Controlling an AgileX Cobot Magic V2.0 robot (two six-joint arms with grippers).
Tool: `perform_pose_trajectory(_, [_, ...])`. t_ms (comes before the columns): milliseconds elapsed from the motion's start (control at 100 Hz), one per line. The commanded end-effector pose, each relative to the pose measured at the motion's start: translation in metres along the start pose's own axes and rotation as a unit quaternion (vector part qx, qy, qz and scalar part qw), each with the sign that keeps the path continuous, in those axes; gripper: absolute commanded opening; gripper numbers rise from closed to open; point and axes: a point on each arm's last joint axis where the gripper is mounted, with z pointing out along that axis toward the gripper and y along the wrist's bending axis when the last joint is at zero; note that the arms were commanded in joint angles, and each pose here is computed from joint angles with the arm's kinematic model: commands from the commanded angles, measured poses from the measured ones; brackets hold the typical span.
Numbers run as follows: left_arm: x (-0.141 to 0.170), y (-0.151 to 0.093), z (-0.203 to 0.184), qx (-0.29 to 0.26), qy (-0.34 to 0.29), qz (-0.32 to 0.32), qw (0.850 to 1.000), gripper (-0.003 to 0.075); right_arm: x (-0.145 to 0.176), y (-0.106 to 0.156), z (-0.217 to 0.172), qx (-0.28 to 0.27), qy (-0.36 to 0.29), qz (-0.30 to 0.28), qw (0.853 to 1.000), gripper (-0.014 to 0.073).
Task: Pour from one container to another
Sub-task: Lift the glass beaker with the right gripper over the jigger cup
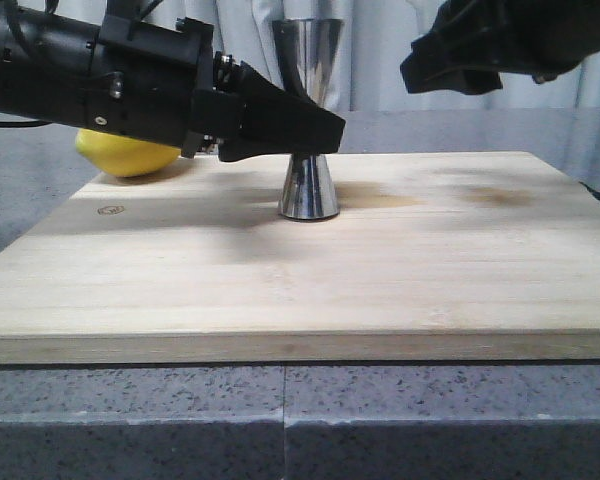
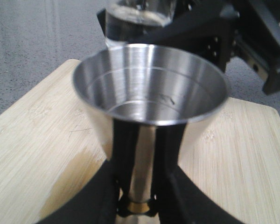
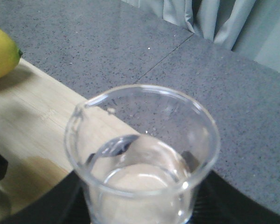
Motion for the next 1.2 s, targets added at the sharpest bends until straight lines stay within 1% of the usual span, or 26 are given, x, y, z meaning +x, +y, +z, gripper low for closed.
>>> perform_pose_trajectory(0, [-0.029,-0.006,-0.003,0.013,-0.066,0.009,0.998,0.0114,-0.034,-0.004,-0.009,0.005,-0.063,-0.032,0.997,0.0267])
perform_pose_trajectory(300, [-0.029,-0.006,-0.003,0.013,-0.066,0.009,0.998,0.0114,-0.065,0.005,-0.011,-0.006,-0.051,-0.109,0.993,0.0267])
perform_pose_trajectory(440, [-0.029,-0.006,-0.003,0.013,-0.066,0.009,0.998,0.0114,-0.076,0.01,-0.013,-0.01,-0.05,-0.135,0.989,0.0267])
perform_pose_trajectory(770, [-0.029,-0.006,-0.003,0.013,-0.066,0.009,0.998,0.0114,-0.09,0.024,-0.011,-0.019,-0.031,-0.196,0.98,0.0267])
perform_pose_trajectory(920, [-0.029,-0.006,-0.003,0.013,-0.066,0.009,0.998,0.0114,-0.089,0.031,-0.004,-0.02,-0.003,-0.235,0.972,0.0267])
perform_pose_trajectory(1070, [-0.029,-0.006,-0.003,0.013,-0.066,0.009,0.998,0.0114,-0.092,0.038,0.0,-0.022,0.009,-0.261,0.965,0.0267])
perform_pose_trajectory(1190, [-0.029,-0.006,-0.003,0.013,-0.066,0.009,0.998,0.0114,-0.092,0.038,0.0,-0.017,0.015,-0.275,0.961,0.0267])
